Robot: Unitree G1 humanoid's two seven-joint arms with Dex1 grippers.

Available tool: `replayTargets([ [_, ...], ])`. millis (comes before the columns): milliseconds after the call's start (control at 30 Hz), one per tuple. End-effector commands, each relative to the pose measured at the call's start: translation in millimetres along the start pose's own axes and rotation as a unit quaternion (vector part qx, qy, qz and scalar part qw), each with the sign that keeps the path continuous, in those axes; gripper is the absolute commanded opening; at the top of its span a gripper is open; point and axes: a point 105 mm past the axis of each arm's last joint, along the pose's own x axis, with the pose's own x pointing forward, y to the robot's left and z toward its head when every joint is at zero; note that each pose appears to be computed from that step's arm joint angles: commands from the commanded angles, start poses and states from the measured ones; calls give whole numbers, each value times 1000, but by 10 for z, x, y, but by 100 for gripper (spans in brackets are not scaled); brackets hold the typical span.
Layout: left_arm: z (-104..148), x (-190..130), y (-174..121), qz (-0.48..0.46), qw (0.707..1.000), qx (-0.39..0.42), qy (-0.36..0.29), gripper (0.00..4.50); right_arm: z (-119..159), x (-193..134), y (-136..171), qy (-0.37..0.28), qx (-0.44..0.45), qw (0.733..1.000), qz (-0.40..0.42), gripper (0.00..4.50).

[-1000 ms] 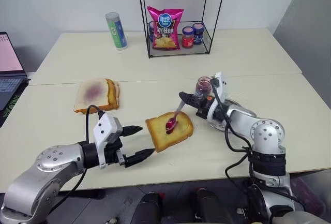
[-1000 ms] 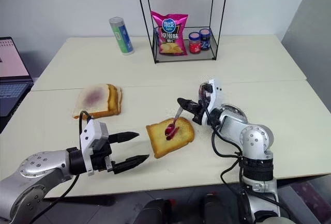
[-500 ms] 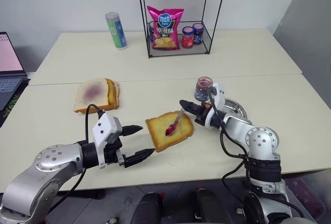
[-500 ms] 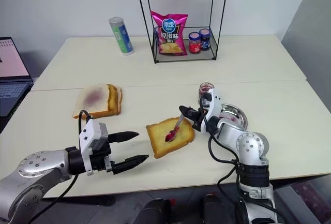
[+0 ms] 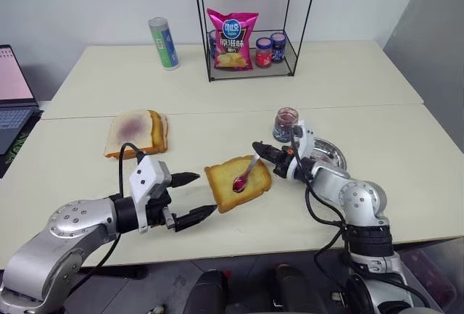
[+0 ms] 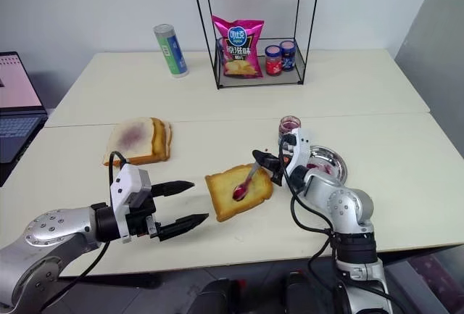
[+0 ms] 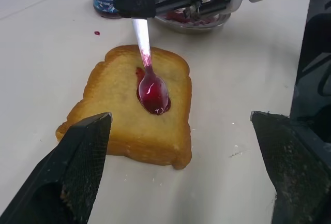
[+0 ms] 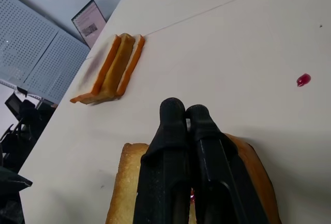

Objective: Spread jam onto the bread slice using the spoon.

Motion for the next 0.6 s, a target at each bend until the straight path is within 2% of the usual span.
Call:
replayTargets([
  [33,89,2,-16,-1,1000,20,-7,450,76,61,0,-10,-10,1000,-7,6],
  [300,107,19,-6,1,1000,22,-10,450,326,131,131,-39,6,999,27,6],
  [600,125,27,11,5,1000,26,-13,450,450,105,203,-52,36,996,56,6],
])
